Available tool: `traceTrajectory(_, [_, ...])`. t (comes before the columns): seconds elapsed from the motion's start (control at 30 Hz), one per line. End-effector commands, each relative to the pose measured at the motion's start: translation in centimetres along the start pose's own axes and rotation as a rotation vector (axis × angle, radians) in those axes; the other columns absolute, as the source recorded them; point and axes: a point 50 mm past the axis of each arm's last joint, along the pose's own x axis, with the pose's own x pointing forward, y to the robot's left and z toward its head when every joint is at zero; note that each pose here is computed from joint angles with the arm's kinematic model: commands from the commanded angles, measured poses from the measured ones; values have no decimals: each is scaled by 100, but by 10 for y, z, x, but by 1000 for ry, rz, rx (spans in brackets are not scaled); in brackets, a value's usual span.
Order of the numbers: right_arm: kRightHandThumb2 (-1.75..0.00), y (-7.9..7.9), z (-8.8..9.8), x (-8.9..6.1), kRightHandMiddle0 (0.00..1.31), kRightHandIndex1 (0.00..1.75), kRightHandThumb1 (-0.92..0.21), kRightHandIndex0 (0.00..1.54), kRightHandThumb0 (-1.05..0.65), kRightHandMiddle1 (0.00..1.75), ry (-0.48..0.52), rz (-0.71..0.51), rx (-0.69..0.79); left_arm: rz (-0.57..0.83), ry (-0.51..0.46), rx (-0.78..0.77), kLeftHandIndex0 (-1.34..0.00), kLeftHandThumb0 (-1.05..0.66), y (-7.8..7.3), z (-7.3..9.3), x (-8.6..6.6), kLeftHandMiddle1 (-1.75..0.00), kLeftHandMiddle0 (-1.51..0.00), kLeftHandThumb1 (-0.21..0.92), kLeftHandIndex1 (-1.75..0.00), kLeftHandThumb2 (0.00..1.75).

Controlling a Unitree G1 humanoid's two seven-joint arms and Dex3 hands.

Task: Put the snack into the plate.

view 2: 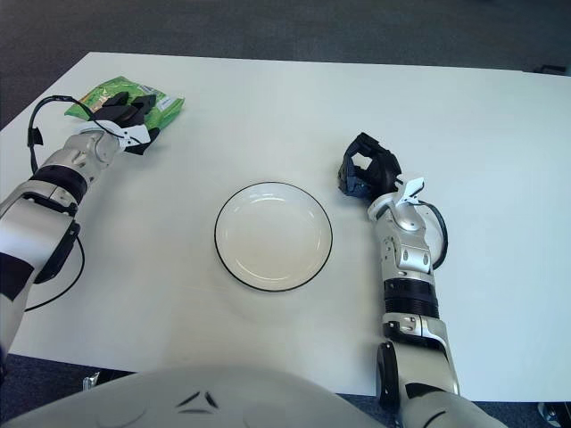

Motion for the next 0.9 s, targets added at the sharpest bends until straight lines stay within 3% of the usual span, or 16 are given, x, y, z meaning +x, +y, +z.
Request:
traceTrajectory(0.0, [-131,-2,-27,-13,61,175,-32,132,-48,175,140,-14,0,-53,11,-49,0,-85,-13,-7,-5,-6,-11,92,-54,120])
traceTrajectory(0.27, [-130,-1,-27,-12,60,175,-33,132,-48,175,142,-7,-14,-107,13,-323,0,-88,-15,-13,-8,-11,-16,92,-61,117])
traceTrajectory(0.47, [-130,0,-26,-12,60,175,-34,132,-47,175,140,9,-11,-103,-121,-311,0,-93,-8,-6,-11,-15,-21,92,-66,116])
traceTrajectory(0.63, [-129,-1,-26,-10,60,175,-34,132,-47,175,149,10,-11,-56,-289,-266,0,-92,-6,-4,-28,-19,-23,92,-69,116])
traceTrajectory(0.73, [-129,-1,-26,-9,59,175,-34,132,-47,175,151,4,-13,7,-350,-233,0,-92,-2,1,-39,-42,-19,92,-76,115])
traceTrajectory(0.87, [-128,-1,-25,-8,59,175,-35,131,-47,175,153,6,-24,55,-358,-208,0,-91,2,6,-49,-100,-26,92,-105,111])
